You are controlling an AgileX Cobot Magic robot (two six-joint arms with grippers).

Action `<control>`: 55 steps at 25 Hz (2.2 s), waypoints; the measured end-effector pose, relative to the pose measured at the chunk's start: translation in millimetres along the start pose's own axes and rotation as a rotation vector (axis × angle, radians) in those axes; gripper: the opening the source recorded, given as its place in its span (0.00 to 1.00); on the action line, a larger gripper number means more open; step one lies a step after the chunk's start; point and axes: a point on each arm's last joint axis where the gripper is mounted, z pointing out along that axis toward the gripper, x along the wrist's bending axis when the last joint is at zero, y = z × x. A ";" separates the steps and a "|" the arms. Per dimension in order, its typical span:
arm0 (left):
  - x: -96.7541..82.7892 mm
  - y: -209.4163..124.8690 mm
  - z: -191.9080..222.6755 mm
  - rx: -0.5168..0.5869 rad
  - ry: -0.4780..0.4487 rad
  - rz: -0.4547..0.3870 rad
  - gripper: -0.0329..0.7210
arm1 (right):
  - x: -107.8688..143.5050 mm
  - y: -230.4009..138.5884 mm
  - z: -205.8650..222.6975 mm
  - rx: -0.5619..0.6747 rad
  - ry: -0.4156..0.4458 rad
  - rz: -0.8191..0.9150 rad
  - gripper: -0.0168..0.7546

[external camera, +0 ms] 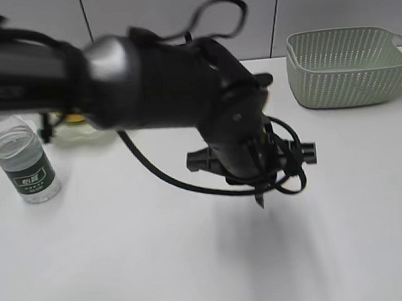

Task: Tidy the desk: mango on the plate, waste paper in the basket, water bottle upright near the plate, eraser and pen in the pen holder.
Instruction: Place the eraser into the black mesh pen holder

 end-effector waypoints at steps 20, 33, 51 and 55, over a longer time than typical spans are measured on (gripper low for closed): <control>233.5 117.8 -80.8 -0.222 -0.471 0.376 0.15 | 0.0 0.0 0.0 0.000 0.000 0.002 0.51; 191.1 207.0 -52.4 -0.649 -0.213 0.696 0.15 | -1.6 0.1 0.0 -0.001 -0.017 0.038 0.51; 184.4 230.7 8.2 -0.736 -0.417 0.509 0.22 | -2.2 0.1 0.0 -0.002 -0.025 0.046 0.51; 186.3 232.3 9.3 -0.749 -0.394 0.500 0.45 | -2.2 0.1 0.0 -0.002 -0.025 0.047 0.51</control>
